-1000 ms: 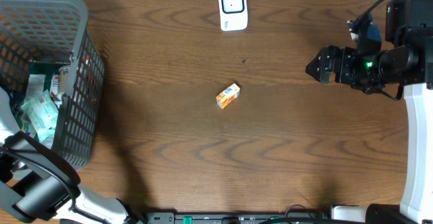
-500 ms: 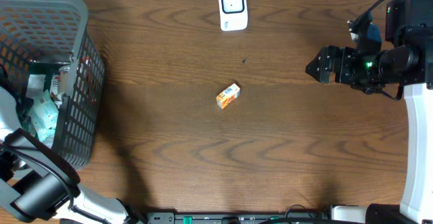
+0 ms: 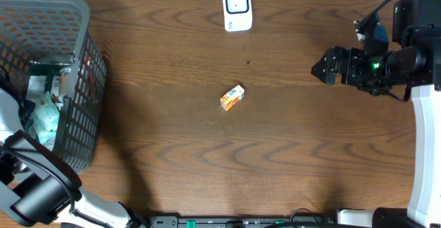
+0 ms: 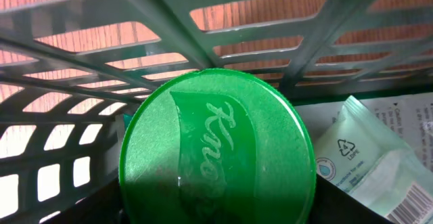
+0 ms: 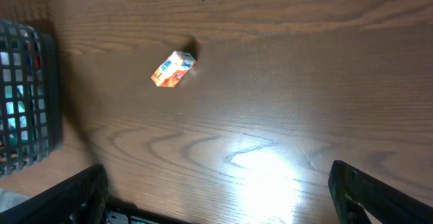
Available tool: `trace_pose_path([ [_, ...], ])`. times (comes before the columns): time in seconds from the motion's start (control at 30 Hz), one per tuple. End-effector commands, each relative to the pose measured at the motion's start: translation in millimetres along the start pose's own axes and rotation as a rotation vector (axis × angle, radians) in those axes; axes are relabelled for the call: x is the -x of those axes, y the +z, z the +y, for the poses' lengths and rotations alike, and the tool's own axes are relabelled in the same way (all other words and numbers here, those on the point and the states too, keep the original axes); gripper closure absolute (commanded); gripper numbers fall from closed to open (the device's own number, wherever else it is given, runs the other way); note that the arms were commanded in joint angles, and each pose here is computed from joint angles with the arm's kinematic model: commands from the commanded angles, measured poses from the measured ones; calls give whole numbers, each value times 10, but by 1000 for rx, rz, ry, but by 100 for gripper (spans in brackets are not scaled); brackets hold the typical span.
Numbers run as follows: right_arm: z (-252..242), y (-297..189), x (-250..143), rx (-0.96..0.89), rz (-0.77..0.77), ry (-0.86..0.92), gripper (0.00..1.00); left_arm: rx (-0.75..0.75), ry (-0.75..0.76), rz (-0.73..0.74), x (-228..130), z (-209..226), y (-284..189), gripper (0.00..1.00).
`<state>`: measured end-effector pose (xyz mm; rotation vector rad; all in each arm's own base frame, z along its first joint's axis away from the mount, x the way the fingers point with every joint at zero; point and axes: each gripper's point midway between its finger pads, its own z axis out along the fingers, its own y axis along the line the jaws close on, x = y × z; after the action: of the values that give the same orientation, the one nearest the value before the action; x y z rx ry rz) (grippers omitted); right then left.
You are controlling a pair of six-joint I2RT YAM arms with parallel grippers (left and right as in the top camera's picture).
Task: Scan the item barcode
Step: 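Reach the left gripper into the basket and grasp the green-lidded jar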
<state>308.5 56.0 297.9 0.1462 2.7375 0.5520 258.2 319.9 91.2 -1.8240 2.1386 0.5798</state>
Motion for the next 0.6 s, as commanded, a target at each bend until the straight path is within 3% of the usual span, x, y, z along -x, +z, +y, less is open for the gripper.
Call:
trace_pose_path([
  [0.0,70,-28,13,15,-9,-6,1,-17,-17,-31,77,28,-129,34],
  [0.37,71,-28,13,15,-9,-6,1,-84,-29,-30,94,-14,-295,42],
  [0.57,71,-28,13,15,-9,-6,1,-27,-32,-79,180,78,-287,24],
])
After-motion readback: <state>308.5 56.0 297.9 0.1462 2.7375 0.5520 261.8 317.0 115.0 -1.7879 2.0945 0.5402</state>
